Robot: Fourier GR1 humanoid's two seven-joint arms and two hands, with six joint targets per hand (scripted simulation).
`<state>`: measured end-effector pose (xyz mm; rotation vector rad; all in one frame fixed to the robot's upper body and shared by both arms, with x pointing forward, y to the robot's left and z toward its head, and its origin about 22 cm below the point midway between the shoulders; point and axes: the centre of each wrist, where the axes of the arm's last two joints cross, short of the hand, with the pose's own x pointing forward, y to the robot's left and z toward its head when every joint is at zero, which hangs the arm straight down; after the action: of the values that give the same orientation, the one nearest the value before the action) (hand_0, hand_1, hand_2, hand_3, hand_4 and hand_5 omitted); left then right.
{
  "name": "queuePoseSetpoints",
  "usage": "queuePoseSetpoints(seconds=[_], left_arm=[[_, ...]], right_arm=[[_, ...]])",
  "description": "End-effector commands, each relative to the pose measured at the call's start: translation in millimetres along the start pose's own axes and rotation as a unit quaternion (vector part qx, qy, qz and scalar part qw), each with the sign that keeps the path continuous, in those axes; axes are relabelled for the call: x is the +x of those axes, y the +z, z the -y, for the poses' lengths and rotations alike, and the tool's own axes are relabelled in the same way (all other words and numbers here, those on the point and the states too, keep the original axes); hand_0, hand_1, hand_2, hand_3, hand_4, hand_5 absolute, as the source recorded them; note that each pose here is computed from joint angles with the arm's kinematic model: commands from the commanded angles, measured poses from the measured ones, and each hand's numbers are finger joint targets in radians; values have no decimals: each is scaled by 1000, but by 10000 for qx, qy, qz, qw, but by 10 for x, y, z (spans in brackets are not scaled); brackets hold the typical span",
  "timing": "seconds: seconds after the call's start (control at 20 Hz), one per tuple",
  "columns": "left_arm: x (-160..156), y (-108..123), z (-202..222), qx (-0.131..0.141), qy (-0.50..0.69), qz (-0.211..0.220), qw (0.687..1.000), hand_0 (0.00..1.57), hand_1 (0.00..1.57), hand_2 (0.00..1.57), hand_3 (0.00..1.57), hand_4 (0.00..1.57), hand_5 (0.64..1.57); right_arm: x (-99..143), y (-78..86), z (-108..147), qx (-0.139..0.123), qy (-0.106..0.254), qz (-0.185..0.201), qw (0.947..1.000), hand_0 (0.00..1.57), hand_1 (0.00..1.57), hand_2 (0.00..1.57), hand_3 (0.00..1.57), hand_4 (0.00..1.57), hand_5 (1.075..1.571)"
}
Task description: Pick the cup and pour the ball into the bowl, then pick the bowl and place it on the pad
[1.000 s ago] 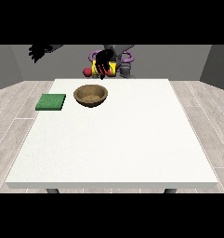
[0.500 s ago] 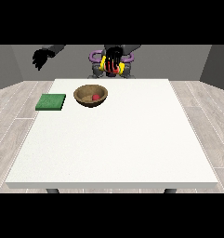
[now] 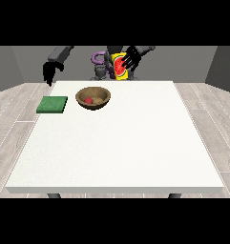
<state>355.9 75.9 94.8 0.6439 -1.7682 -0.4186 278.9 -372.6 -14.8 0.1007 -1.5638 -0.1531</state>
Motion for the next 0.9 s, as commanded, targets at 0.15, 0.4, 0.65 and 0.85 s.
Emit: queuePoseSetpoints(seconds=[0.15,0.4,0.65,0.85], left_arm=[[144,-229,-844,-329,2800,225,9592,0,0,0,0,0,1451],[-305,-478,-1782,-618,3249,590,9419,0,0,0,0,263,1491],[-760,-541,-2432,-639,3303,521,9403,0,0,0,0,351,1504],[-741,-604,-3006,-482,3346,801,9377,0,0,0,0,315,1513]], right_arm=[[-144,15,-109,-652,-191,98,9976,0,0,0,0,607,1571],[-233,43,-312,-832,-360,394,9951,0,0,0,0,0,1570],[-221,-147,-664,-788,-437,451,9949,0,0,0,0,0,1569],[-367,-229,-710,-705,-509,527,9948,0,0,0,0,0,1568]])
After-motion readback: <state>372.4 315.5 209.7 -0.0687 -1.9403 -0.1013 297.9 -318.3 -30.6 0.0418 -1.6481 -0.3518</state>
